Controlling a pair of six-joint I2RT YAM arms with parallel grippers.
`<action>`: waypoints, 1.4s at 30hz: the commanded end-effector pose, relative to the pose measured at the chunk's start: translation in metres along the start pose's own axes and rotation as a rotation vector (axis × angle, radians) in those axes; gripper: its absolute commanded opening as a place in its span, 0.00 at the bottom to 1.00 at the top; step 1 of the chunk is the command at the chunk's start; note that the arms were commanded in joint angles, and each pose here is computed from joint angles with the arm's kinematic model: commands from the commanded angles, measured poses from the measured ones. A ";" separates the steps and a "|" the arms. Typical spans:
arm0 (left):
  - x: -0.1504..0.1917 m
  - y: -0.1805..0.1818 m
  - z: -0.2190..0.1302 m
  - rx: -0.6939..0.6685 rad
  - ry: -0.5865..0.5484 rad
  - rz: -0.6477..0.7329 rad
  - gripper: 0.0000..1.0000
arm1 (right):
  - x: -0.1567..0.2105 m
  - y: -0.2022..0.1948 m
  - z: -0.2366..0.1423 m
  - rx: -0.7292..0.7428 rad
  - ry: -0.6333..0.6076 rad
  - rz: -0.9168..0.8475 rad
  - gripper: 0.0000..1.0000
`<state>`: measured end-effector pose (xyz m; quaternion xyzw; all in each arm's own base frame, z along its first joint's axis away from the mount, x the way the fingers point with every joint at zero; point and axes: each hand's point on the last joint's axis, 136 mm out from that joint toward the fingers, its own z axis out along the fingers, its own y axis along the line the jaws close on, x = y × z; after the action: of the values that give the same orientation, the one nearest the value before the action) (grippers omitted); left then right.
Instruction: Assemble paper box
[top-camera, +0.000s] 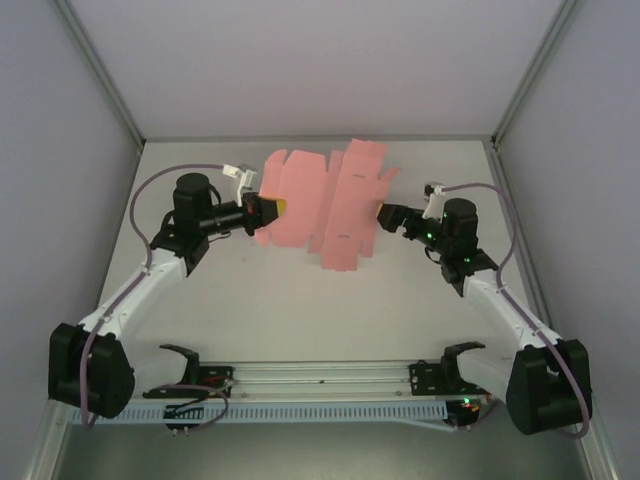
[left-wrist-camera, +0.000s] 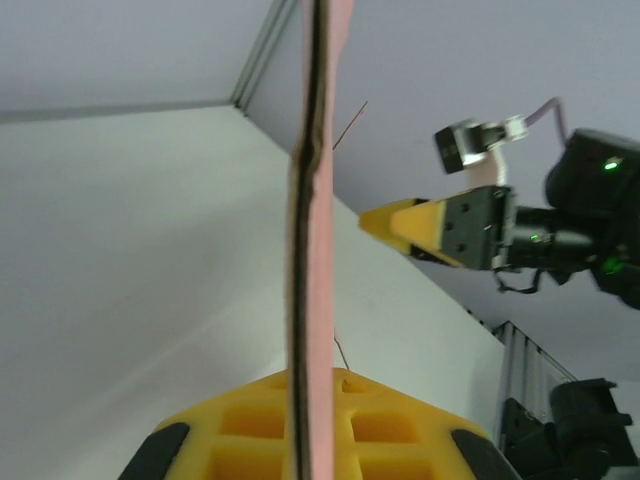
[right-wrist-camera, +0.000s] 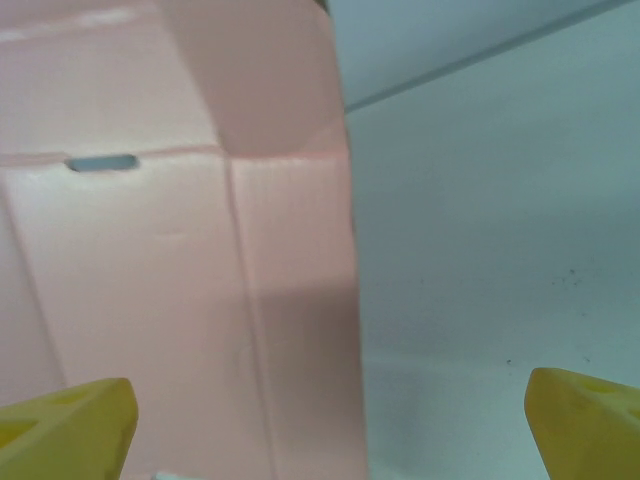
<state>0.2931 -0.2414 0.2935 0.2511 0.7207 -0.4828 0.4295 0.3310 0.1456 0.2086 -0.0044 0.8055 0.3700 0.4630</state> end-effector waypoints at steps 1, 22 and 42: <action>-0.023 -0.030 -0.008 0.070 -0.051 0.062 0.00 | -0.009 0.027 -0.010 -0.144 -0.086 -0.081 1.00; -0.053 -0.065 -0.031 0.094 -0.162 0.087 0.00 | -0.003 0.076 -0.013 -0.513 -0.040 -0.001 0.33; 0.059 0.074 -0.037 -0.498 0.003 -0.201 0.54 | 0.058 0.055 0.001 -0.321 0.204 -0.083 0.00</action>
<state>0.3066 -0.1981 0.2712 0.1130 0.7884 -0.3827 0.4681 0.2926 0.1993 0.2217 -0.1287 0.7500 0.4948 0.4195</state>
